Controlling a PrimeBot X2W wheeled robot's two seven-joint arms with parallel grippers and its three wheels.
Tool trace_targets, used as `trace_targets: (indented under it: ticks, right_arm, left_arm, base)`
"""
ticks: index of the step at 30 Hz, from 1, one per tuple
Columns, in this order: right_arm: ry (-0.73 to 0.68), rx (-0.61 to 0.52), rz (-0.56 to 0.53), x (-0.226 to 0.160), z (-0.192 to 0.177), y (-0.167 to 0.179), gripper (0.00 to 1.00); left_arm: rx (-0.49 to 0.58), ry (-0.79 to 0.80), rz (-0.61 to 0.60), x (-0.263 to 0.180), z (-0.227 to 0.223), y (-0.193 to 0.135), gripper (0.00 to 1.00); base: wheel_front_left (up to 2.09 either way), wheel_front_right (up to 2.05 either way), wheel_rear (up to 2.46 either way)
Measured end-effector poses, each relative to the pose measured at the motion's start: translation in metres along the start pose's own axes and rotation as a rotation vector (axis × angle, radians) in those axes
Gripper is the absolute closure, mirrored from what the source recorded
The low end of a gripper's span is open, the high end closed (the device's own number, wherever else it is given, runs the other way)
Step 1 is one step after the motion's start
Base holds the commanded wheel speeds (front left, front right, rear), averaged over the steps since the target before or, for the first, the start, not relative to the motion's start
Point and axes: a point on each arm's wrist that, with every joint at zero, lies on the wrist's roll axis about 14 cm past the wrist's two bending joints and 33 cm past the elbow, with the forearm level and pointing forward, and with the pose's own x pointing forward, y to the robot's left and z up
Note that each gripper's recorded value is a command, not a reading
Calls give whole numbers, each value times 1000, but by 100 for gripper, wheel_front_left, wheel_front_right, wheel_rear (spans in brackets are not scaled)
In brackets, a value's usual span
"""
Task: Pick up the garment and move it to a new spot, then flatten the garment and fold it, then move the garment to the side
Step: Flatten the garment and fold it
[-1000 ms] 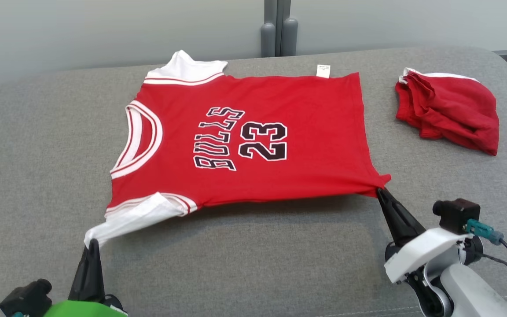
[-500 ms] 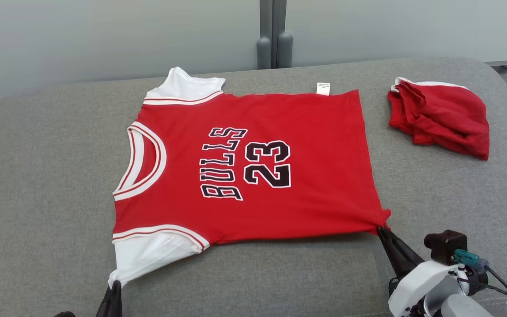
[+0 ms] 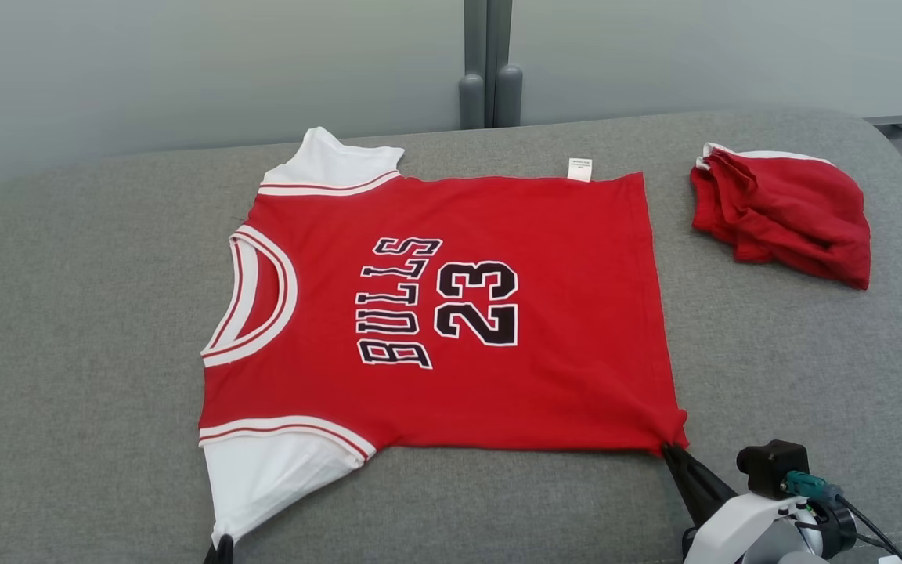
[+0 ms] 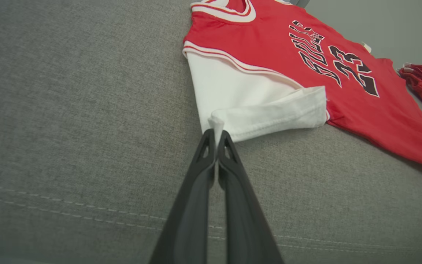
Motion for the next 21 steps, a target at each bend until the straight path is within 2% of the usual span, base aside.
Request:
trace_targets:
  ticks: [5, 6, 7, 8, 9, 10, 11, 13, 14, 15, 16, 17, 21]
  right_arm:
    - [11, -8, 0, 0, -4, 3, 100]
    - [10, -5, -1, 0, -4, 3, 94]
    - [10, -4, -3, 0, -4, 3, 74]
    - [10, -3, -5, 0, -4, 2, 61]
    - [10, -4, -7, -1, -5, 2, 54]
    - [11, -4, -10, -1, -5, 1, 47]
    - [11, -6, -11, -1, -5, 0, 19]
    - [11, -3, -15, -2, -5, 0, 0]
    - [10, -2, -18, -2, -5, -1, 0]
    - [9, -1, -21, -2, -5, -2, 0]
    - [8, -1, -26, -3, -5, -3, 0]
    - [8, -1, -29, -3, -5, -4, 0]
    - [16, 6, -49, -8, -10, -9, 0]
  left_arm:
    - [17, 32, 6, -1, -7, 3, 100]
    - [21, 38, 7, -2, -9, 4, 100]
    - [25, 44, 8, -2, -10, 5, 100]
    - [27, 51, 9, -2, -12, 5, 100]
    - [28, 53, 7, -3, -13, 5, 100]
    - [28, 54, 4, -2, -13, 4, 93]
    - [29, 55, 2, -2, -13, 4, 76]
    - [30, 59, -2, -3, -15, 2, 60]
    - [30, 62, -3, -3, -15, 2, 56]
    - [30, 64, -7, -3, -16, 2, 26]
    - [30, 68, -9, -3, -17, 2, 9]
    - [30, 71, -8, -3, -18, 2, 0]
    - [28, 77, -1, -4, -20, 4, 0]
  base:
    - [0, 0, 0]
    - [0, 0, 0]
    - [0, 0, 0]
    - [0, 0, 0]
    - [0, 0, 0]
    - [0, 0, 0]
    - [0, 0, 0]
    - [0, 0, 0]
    - [0, 0, 0]
    - [0, 0, 0]
    - [0, 0, 0]
    - [0, 0, 0]
    - [0, 0, 0]
